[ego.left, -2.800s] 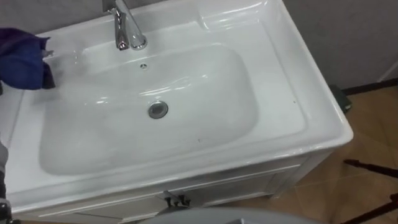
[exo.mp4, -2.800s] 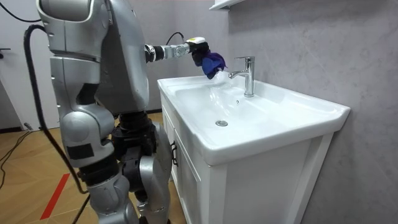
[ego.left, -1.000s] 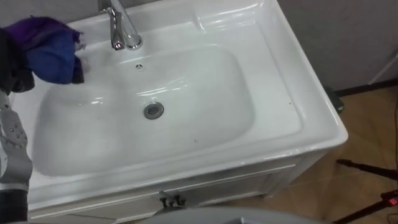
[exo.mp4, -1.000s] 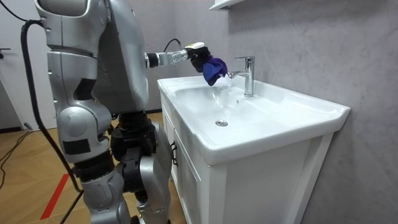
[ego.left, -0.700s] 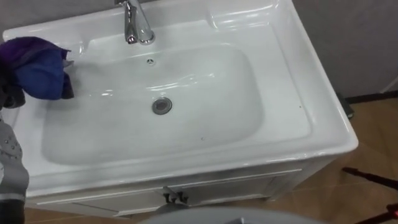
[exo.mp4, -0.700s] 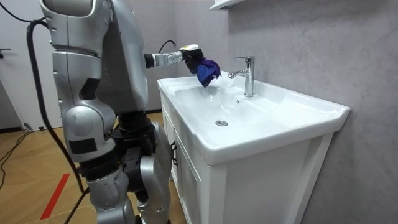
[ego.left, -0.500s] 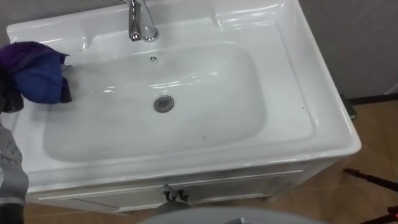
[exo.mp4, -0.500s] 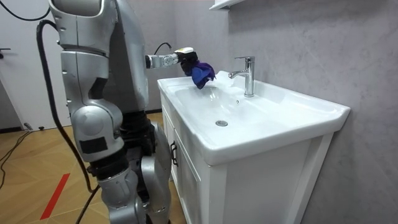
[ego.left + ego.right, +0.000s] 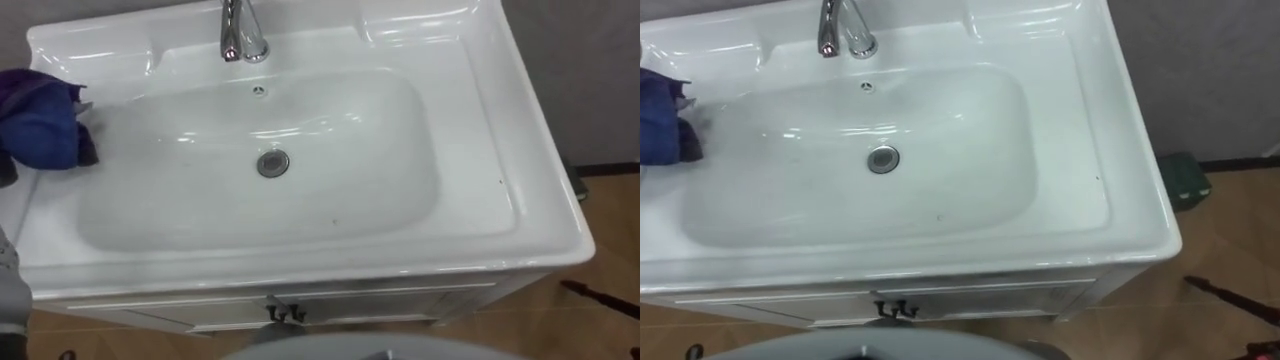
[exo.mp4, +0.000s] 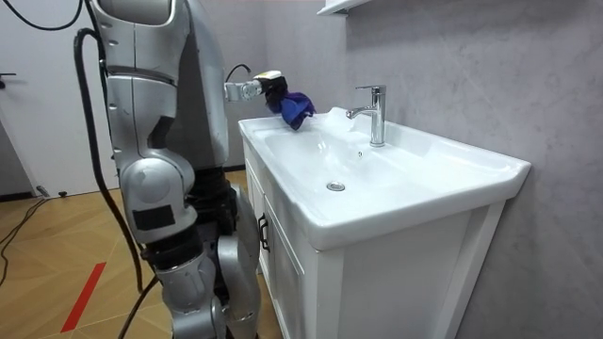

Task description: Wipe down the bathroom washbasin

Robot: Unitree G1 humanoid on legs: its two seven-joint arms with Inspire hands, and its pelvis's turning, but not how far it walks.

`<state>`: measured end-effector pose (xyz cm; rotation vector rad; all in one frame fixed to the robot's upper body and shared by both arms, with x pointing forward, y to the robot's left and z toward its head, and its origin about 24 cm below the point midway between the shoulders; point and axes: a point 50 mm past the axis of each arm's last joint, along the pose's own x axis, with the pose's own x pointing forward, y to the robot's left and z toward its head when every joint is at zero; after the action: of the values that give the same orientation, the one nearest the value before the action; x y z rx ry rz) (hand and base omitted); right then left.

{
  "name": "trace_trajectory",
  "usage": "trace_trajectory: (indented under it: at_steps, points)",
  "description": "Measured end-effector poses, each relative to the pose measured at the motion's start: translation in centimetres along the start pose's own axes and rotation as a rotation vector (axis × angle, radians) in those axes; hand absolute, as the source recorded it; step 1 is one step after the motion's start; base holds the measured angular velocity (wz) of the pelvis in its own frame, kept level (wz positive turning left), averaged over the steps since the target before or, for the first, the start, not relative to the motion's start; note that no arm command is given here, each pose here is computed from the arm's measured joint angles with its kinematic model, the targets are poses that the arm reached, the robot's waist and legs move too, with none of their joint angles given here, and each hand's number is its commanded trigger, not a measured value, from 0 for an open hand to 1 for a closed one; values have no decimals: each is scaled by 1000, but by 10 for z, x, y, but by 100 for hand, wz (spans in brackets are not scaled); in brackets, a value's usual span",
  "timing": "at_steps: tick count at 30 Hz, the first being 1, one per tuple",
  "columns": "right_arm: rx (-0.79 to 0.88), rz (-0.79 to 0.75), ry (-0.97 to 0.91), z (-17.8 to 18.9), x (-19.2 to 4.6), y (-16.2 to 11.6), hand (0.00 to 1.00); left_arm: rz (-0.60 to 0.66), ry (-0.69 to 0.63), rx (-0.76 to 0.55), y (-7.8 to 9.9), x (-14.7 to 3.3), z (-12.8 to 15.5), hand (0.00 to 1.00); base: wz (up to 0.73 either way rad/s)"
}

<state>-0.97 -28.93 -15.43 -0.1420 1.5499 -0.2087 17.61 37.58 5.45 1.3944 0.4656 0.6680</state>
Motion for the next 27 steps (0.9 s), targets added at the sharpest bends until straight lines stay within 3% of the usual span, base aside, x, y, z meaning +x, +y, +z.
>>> trace_trajectory:
  at_steps: [7, 21, 22, 23, 27]
  points:
    - [39, 7, 20, -3, 0, 1, 0, -93, 117, 10, -21, -5, -22, 100, 0]
    - [76, 14, -31, 7, -1, -1, 0, -103, 146, -19, -28, -10, -28, 100, 0]
    - [75, 14, -31, 8, -1, -1, 0, -103, 147, -17, -28, -11, -29, 88, 0]
    - [75, 13, -31, 7, -1, -1, 0, -103, 149, -16, -29, -12, -29, 4, 0]
    - [66, 9, -32, 8, -1, -2, 0, -115, 161, -18, -35, -19, -31, 0, 0]
